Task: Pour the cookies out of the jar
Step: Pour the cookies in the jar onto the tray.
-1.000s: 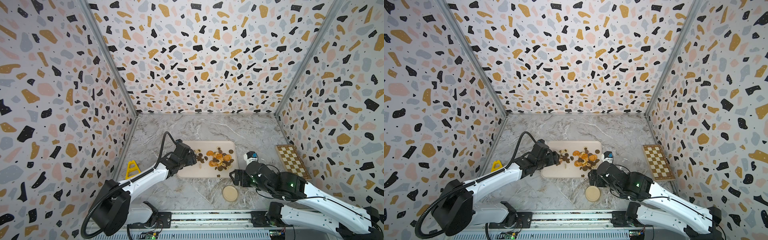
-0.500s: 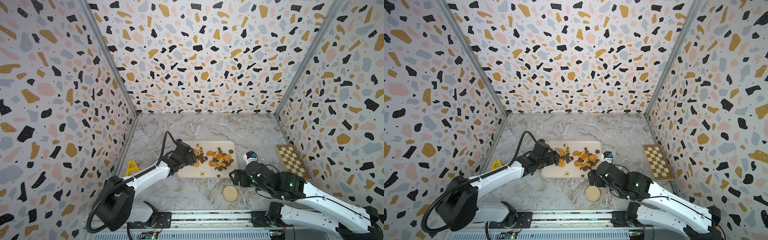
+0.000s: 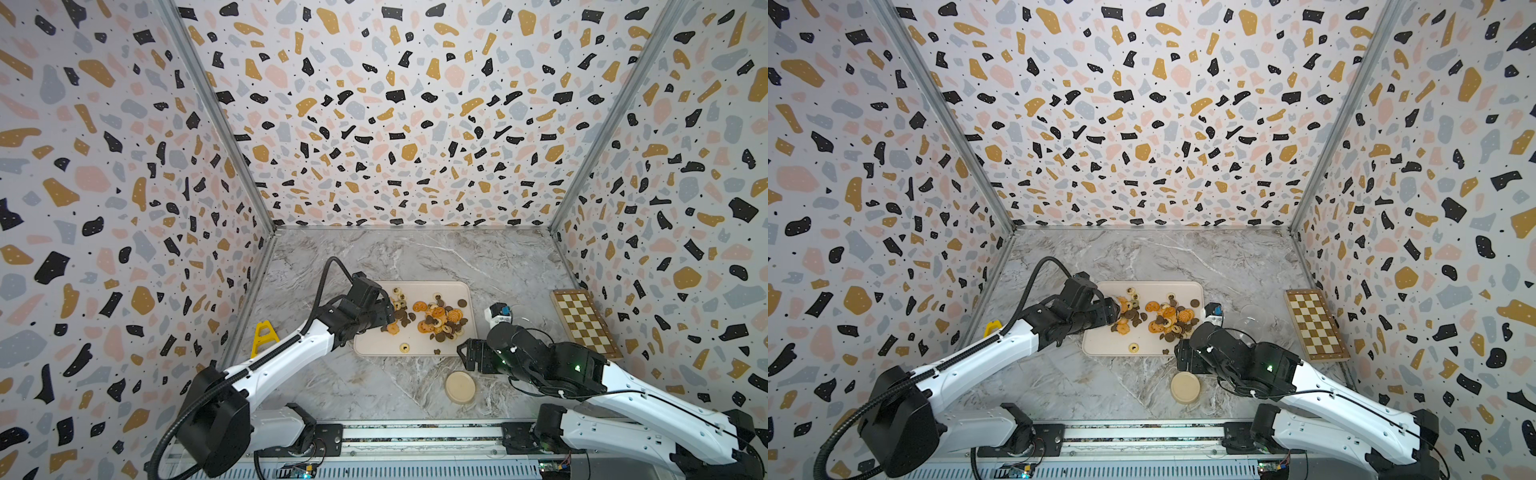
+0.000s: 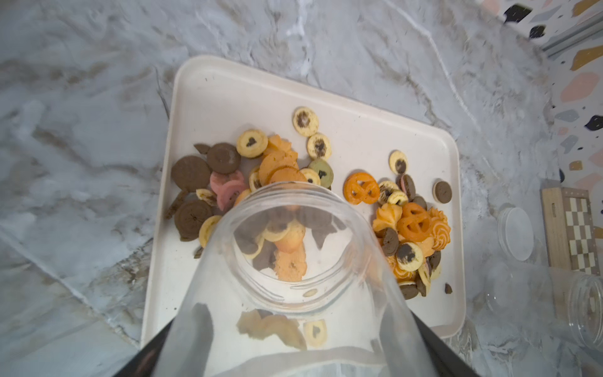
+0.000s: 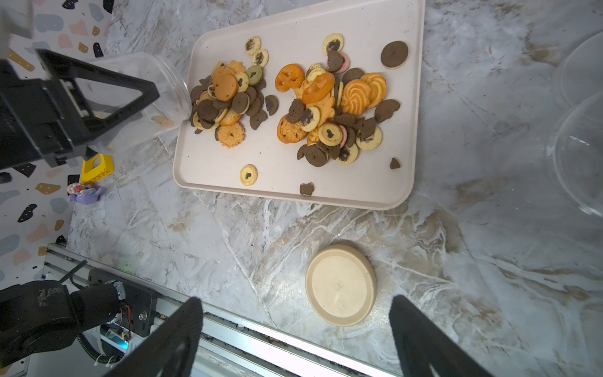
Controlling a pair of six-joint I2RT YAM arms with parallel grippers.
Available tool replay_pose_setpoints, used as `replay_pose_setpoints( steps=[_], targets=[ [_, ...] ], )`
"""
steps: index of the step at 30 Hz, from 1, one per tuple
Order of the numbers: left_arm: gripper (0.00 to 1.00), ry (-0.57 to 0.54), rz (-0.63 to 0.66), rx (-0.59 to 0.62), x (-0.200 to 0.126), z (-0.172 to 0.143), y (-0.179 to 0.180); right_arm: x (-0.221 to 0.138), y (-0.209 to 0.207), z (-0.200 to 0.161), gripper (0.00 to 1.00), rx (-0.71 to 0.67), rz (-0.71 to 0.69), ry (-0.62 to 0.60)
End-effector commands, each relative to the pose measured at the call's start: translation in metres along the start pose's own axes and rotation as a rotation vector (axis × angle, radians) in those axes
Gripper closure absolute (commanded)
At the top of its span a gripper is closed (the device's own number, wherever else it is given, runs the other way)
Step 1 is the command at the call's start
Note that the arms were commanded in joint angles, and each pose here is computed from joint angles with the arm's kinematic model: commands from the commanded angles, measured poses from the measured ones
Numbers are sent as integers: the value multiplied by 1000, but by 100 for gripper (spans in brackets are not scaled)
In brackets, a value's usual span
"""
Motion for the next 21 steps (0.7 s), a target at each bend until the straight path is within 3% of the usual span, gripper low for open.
replay_pose_setpoints(
  steps=[1, 3, 7, 11, 14, 21],
  targets=[
    [100, 45, 23, 49, -9, -6, -15, -7, 3, 7, 9, -3, 4, -16],
    [100, -78, 36, 123, -17, 2, -24, -8, 1, 6, 8, -2, 2, -23],
    [100, 81, 137, 109, 8, 8, -10, -8, 2, 8, 8, -1, 6, -30],
    [100, 19, 57, 115, -12, 21, -28, -9, 1, 6, 8, 6, 10, -32],
    [100, -9, 99, 173, -21, 32, -30, -9, -1, 5, 8, 10, 9, -33],
    [100, 280, 249, 298, 20, -17, -4, -10, -2, 5, 8, 20, 10, -41]
  ],
)
Point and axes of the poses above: each gripper's point midway between its finger pads, its own x axis out along the fingers, its own y axis along the line the jaws close on, z = x × y, the point moved 5 cm from there along -x, back along the fingers, and after that the axes turned 9 degrees about -x, right-handed, at the moved point
